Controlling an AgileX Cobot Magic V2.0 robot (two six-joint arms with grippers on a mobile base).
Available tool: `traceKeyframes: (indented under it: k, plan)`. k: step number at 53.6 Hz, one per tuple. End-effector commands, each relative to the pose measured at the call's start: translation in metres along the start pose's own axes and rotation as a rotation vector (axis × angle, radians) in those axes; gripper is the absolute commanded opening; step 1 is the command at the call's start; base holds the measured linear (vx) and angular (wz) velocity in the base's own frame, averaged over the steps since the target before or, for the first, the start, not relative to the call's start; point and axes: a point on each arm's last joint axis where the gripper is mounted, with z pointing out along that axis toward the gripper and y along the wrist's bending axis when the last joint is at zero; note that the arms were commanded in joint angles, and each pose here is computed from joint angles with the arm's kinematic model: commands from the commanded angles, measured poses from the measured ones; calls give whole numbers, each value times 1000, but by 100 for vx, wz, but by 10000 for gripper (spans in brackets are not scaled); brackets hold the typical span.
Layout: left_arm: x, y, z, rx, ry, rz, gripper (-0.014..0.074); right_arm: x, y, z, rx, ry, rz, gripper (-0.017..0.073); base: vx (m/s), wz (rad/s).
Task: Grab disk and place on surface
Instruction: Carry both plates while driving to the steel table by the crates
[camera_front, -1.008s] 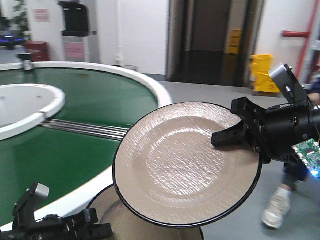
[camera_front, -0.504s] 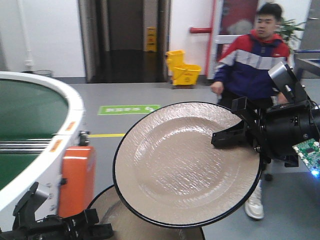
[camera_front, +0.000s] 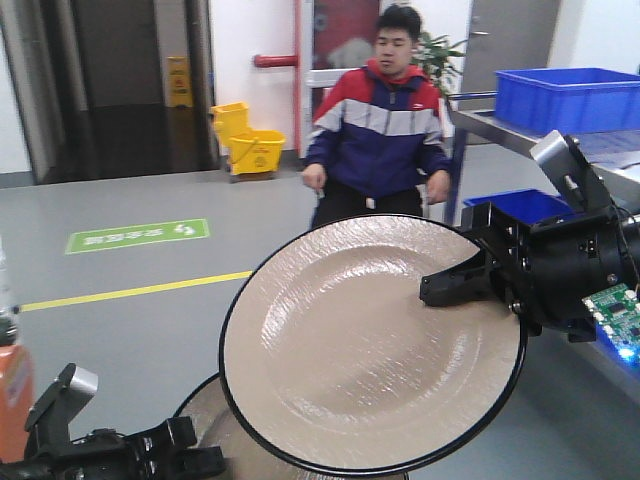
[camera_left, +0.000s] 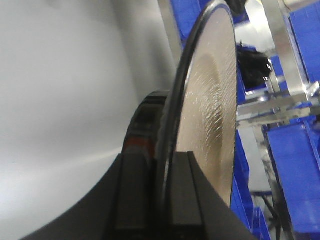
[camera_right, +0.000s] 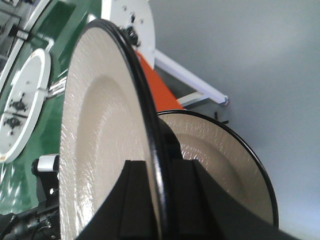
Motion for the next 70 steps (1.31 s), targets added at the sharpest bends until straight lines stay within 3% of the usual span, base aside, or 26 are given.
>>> traceKeyframes:
  k: [1, 37, 70]
  plan:
    - [-9, -22, -8, 123, -42, -79, 1, -10, 24, -19, -101, -124, 6, -8, 17, -42]
    - [-9, -22, -8, 123, -42, -79, 1, -10, 24, -19, -101, -124, 6, -8, 22, -34]
    - [-9, -22, -8, 123, -42, -79, 1, -10, 24, -19, -101, -124, 6, -8, 36, 3]
